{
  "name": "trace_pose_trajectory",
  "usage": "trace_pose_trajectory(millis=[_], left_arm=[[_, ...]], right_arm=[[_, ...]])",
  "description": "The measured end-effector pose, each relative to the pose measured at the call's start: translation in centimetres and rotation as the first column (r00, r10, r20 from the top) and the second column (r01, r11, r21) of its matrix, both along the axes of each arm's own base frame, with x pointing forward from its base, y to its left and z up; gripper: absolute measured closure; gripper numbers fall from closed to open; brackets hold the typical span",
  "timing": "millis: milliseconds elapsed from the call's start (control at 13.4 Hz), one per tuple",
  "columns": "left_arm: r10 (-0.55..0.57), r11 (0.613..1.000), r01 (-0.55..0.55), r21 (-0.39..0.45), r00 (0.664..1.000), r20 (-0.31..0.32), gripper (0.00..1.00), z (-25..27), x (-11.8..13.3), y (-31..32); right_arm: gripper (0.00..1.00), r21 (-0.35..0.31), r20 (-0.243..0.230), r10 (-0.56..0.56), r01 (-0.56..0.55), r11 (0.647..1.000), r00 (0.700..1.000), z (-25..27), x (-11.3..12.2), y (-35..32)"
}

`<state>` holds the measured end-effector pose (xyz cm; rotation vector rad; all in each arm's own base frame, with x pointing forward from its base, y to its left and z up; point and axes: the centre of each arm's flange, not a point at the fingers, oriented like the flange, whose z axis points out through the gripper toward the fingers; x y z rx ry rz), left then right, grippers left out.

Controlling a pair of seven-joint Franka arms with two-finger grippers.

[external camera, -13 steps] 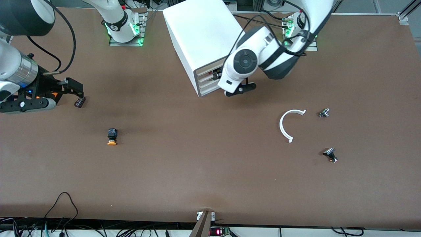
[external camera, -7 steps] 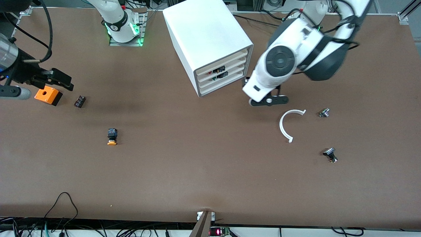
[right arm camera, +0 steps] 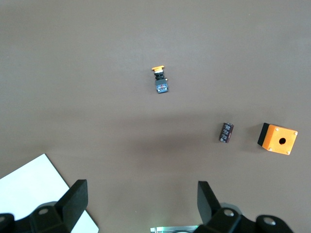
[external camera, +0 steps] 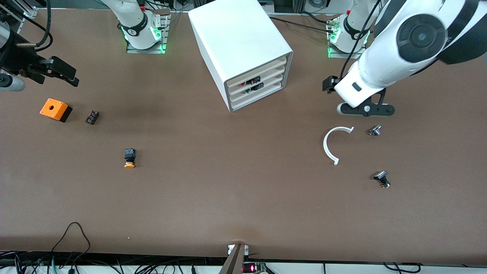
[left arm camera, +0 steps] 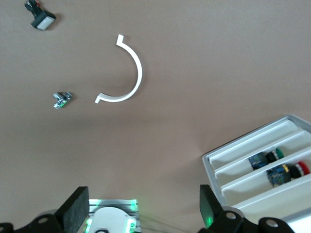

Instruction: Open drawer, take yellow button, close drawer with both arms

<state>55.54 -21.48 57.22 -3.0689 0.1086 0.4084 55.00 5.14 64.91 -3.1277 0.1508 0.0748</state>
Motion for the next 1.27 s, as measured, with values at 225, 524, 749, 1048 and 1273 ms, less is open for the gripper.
trace_pose_trajectory(millis=[225, 524, 749, 1048, 1273], left_arm=[[-0.093, 0.996, 0.093, -0.011, 0.995, 0.021, 0.00, 1.8, -0.3, 4.5], [-0.036, 0.997, 0.039, -0.066, 0.998, 0.054, 0.00, 1.3, -1.2, 14.3], [0.064, 0.996, -0.052, -0.073, 0.982, 0.176, 0.00, 1.3, -0.9, 16.3], [0.117, 0.992, -0.106, -0.071, 0.976, 0.183, 0.00, 0.7, -1.2, 17.1], [0.118, 0.992, -0.108, -0.068, 0.978, 0.170, 0.00, 0.8, -1.5, 17.2]], right_arm=[[0.00, -0.005, 0.000, -0.033, 0.033, 0.999, 0.999, -1.0, -0.7, -1.7], [0.00, -0.007, 0.000, -0.055, 0.055, 0.998, 0.998, -1.4, -1.3, -2.9], [0.00, -0.007, 0.000, -0.049, 0.049, 0.999, 0.999, -1.4, -1.4, -2.6], [0.00, -0.008, -0.001, -0.047, 0.047, 0.999, 0.999, -1.5, -1.4, -2.5], [0.00, -0.006, 0.009, -0.039, 0.039, 0.999, 0.999, -1.4, -1.3, -2.5]])
